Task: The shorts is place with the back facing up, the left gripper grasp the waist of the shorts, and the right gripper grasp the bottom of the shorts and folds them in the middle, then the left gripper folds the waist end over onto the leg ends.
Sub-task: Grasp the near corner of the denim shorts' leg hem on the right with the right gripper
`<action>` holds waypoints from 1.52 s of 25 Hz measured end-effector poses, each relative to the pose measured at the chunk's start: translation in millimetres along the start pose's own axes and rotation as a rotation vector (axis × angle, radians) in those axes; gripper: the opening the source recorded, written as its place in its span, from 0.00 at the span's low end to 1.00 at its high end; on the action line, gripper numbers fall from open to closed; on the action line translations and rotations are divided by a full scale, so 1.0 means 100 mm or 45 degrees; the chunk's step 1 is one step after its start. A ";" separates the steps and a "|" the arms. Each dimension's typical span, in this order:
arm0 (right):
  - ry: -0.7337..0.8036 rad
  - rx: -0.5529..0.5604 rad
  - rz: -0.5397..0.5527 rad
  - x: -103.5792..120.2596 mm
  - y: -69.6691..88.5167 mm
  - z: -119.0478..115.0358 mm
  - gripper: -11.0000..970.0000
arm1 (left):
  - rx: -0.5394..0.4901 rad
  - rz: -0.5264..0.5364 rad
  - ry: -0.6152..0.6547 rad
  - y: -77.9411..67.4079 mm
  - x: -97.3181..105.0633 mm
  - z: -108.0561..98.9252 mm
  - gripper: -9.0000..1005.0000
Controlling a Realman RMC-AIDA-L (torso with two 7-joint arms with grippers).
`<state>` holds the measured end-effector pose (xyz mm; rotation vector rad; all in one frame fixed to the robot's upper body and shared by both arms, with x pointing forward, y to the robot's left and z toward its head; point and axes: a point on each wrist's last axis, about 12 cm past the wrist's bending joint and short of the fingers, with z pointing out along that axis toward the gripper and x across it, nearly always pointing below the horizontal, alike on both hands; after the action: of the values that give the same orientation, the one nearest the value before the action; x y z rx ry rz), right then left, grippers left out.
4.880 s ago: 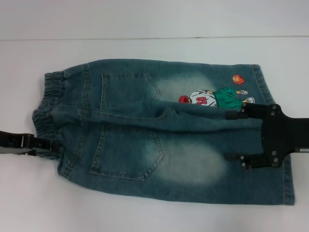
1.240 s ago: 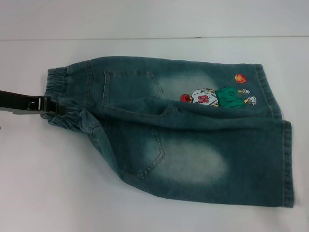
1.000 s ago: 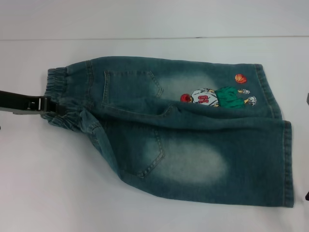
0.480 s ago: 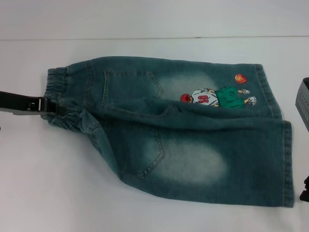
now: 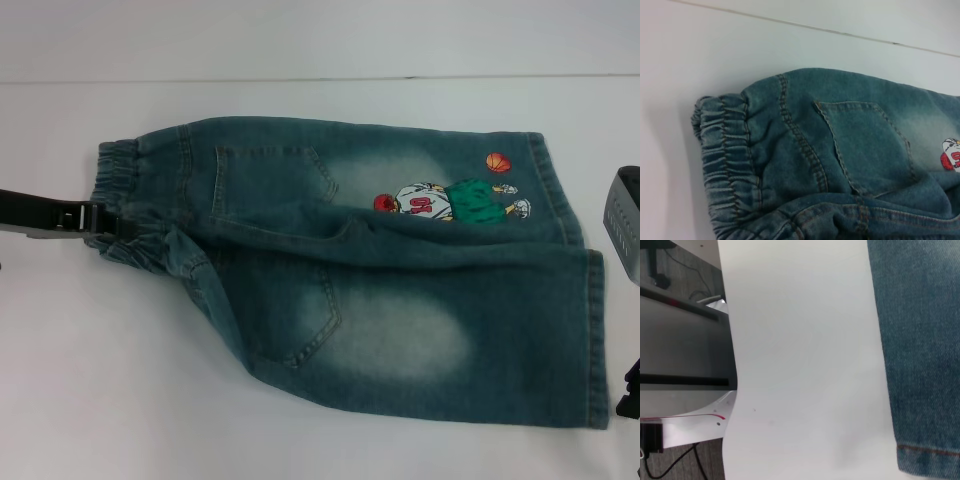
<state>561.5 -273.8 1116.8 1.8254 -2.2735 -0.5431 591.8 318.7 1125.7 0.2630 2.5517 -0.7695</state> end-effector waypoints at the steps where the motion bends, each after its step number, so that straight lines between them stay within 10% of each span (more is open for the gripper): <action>1: 0.000 0.003 -0.002 0.00 0.00 0.00 0.88 | 0.000 0.000 0.000 0.00 0.00 0.00 0.06; 38: -0.162 0.053 -0.115 -0.19 -0.04 -0.10 0.88 | -0.006 -0.003 0.021 0.02 0.05 0.07 0.06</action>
<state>572.5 -258.1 1126.0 1.9745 -2.3074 -0.6486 590.7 316.9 1117.1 0.2660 2.5692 -0.7652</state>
